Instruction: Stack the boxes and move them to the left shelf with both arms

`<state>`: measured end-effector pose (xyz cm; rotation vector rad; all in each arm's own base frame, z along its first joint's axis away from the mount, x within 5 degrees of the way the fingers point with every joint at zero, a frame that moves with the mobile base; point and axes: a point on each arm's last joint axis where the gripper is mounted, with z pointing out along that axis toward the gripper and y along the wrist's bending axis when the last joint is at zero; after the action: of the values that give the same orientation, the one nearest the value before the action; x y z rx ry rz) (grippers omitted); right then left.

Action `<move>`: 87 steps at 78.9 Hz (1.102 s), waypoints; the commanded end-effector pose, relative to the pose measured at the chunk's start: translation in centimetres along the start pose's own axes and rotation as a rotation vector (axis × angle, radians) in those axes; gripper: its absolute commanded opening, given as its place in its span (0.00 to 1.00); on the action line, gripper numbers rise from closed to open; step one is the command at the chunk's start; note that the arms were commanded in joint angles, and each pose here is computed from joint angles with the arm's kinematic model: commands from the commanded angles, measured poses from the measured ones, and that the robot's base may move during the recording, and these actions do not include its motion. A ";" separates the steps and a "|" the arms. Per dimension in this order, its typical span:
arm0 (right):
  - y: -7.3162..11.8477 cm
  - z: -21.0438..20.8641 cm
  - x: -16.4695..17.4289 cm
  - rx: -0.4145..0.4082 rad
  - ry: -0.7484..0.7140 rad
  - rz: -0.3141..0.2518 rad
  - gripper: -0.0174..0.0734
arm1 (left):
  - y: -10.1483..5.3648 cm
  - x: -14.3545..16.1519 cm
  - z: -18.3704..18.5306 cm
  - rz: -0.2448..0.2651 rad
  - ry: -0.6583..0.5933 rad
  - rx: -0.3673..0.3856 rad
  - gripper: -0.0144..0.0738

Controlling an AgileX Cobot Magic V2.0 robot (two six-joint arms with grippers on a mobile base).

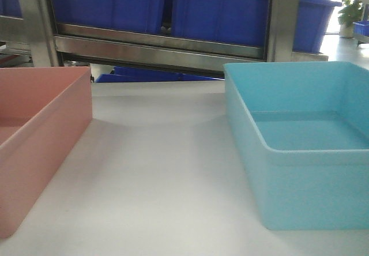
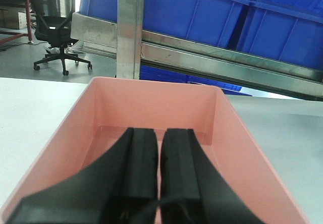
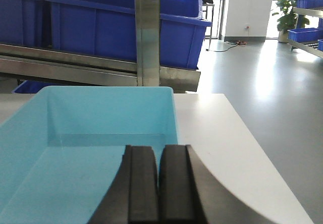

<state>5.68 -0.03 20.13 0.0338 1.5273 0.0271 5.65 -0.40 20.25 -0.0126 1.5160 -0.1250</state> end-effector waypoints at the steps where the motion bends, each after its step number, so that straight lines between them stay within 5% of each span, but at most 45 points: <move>1: 0.0 -0.3 -1.8 0.001 -0.134 -0.003 0.25 | 0.0 -1.2 -0.2 -0.008 -0.118 0.004 0.17; 35: 0.0 -0.3 -1.8 0.001 -0.134 -0.003 0.25 | 0.0 -1.2 -0.2 -0.008 -0.118 0.004 0.17; 49: 0.0 -0.3 -1.8 0.001 -0.134 -0.003 0.25 | -0.3 -2.9 -0.3 -0.119 -0.071 0.012 0.17; 57: 0.0 -0.3 -1.8 0.001 -0.134 -0.003 0.25 | -0.6 -4.1 -0.2 -0.112 0.057 0.021 0.17; 72: 0.0 -0.3 -1.8 0.001 -0.134 -0.003 0.25 | -0.8 -8.0 1.0 0.013 0.162 -0.004 0.17; 87: 0.0 -0.3 -1.8 0.001 -0.134 -0.003 0.25 | -1.0 -9.8 3.5 0.010 0.368 -0.012 0.17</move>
<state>5.68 -0.03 20.13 0.0338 1.5273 0.0271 7.50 -0.71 28.11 0.0059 1.9003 -0.1192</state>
